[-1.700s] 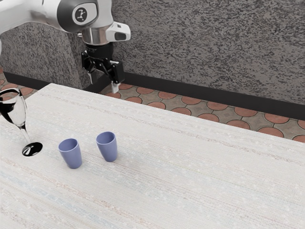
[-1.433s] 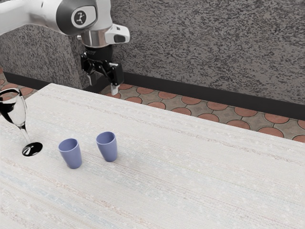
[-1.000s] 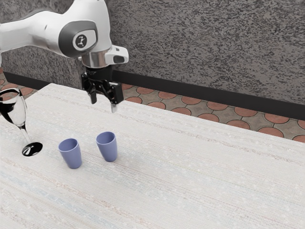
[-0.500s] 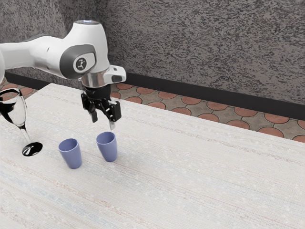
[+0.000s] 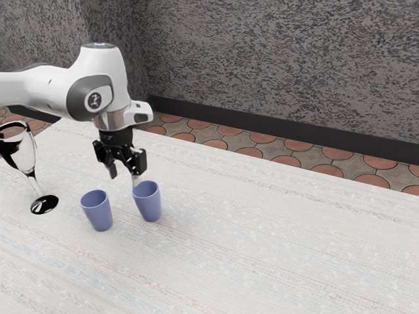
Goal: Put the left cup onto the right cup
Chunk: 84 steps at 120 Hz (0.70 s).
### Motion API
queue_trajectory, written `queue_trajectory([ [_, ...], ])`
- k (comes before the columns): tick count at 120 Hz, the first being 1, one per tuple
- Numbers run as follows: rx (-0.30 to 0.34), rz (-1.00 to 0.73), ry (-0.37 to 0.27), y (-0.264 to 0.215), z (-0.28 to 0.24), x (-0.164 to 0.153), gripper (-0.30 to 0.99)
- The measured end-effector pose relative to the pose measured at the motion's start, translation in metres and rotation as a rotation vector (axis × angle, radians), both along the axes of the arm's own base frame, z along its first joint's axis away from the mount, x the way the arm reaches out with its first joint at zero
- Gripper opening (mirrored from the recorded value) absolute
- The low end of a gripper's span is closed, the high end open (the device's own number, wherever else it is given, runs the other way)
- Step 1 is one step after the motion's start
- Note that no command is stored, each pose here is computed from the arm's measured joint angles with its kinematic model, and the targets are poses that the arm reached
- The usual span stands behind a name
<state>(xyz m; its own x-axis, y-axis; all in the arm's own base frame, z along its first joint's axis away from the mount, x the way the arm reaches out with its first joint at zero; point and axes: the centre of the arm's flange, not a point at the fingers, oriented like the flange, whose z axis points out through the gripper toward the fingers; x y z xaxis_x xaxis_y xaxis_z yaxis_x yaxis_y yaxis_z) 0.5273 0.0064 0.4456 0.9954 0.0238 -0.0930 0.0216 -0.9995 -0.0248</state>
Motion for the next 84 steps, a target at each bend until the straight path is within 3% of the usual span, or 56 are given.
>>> queue_trajectory([
  [84,-0.005,0.096,0.051,0.052,-0.047,-0.023,0.46],
])
